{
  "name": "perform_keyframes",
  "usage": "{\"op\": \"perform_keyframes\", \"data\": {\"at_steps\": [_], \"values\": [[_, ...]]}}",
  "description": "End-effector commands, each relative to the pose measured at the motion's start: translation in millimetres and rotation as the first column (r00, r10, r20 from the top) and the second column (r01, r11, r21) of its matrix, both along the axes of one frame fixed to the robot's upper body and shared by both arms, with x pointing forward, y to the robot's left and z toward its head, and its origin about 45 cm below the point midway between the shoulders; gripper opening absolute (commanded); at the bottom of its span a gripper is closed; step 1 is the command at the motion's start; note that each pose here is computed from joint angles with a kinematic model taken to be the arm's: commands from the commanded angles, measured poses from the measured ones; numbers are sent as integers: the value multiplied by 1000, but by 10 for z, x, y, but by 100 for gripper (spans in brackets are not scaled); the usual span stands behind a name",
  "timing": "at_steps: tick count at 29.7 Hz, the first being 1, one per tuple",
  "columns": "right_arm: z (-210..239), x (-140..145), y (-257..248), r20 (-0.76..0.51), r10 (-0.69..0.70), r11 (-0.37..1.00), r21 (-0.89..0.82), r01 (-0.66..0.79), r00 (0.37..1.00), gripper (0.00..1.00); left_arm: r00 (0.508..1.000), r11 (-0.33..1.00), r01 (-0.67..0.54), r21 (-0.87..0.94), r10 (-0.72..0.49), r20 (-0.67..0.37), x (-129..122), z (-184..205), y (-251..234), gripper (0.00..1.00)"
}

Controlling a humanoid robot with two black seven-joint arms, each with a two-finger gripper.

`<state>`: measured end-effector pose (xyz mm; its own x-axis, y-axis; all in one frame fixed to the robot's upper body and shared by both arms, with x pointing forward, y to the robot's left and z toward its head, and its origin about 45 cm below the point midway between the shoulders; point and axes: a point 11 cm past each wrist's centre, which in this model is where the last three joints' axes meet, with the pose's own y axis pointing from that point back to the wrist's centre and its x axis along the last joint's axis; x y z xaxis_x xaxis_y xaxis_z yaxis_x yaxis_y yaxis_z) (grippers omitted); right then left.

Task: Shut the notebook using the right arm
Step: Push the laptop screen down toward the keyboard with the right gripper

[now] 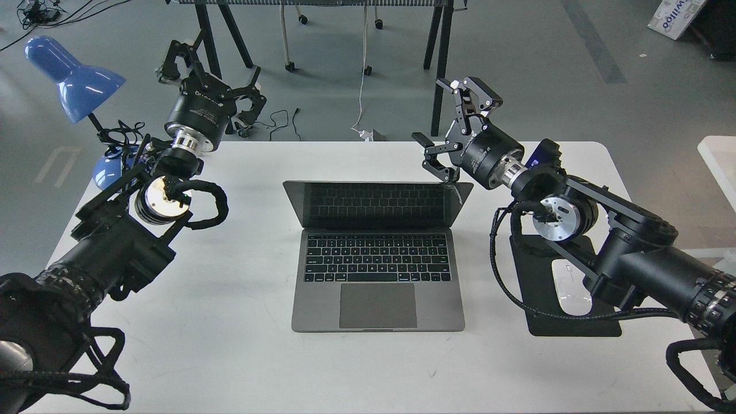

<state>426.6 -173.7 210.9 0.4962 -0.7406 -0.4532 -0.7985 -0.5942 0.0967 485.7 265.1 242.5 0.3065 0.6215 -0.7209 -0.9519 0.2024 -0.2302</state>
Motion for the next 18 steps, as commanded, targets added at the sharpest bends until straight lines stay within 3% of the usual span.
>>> {"op": "perform_keyframes", "data": {"at_steps": [1, 6, 18], "values": [[-85, -123, -52, -16, 15, 1000, -10, -15, 1000, 100, 1000, 1000, 0, 0, 0, 0, 0, 0, 1, 100], [-140, -223, -94, -31, 25, 1000, -11, -25, 999, 100, 1000, 1000, 1, -1, -1, 0, 0, -2, -7, 100], [-740, -708, -23, -131, 109, 986, -114, -124, 985, 100, 1000, 1000, 1, -1, -1, 0, 0, -2, -7, 100]]}}
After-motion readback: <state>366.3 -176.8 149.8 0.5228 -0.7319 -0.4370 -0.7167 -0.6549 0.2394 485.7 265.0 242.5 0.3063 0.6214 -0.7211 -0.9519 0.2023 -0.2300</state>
